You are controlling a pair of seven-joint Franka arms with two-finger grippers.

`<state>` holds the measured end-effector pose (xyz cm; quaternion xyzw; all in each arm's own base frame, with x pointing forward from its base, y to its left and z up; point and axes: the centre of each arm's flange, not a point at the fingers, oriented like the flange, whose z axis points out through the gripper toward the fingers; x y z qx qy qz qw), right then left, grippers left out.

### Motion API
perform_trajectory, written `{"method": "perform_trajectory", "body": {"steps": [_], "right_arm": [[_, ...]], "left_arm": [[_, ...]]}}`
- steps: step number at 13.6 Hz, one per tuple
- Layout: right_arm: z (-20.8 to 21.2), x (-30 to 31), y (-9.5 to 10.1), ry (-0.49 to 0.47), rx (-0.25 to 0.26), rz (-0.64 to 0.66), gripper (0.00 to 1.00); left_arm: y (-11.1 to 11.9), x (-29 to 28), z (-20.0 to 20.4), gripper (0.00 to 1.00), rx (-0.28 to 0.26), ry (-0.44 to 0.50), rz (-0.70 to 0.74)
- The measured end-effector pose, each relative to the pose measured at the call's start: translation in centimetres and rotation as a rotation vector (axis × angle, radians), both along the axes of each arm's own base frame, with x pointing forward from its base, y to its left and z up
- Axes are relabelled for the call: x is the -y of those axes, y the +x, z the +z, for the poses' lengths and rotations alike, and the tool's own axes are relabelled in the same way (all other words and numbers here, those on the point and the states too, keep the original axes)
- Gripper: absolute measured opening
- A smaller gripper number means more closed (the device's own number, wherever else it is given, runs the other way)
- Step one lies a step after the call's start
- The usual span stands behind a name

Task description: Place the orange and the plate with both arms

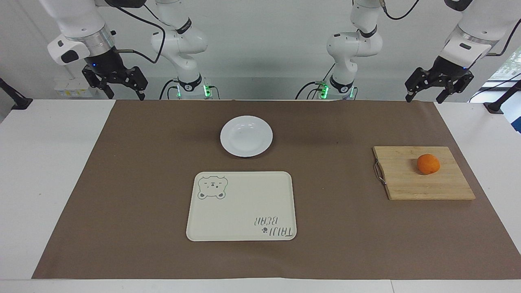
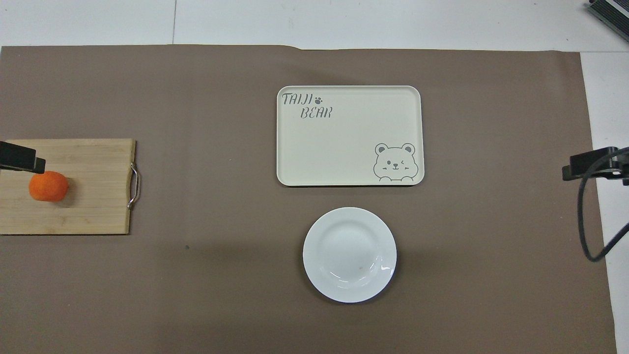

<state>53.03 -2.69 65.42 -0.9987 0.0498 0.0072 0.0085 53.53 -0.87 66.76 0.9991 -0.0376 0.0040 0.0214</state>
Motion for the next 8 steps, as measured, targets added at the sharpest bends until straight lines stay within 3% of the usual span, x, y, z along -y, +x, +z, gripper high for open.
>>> {"method": "perform_trajectory", "body": {"steps": [8], "right_arm": [[0.14,0.78,0.14,-0.001,0.016,-0.014,1.00]], "left_arm": [[-0.29,0.30,0.19,1.00,0.003,0.018,-0.008]]}}
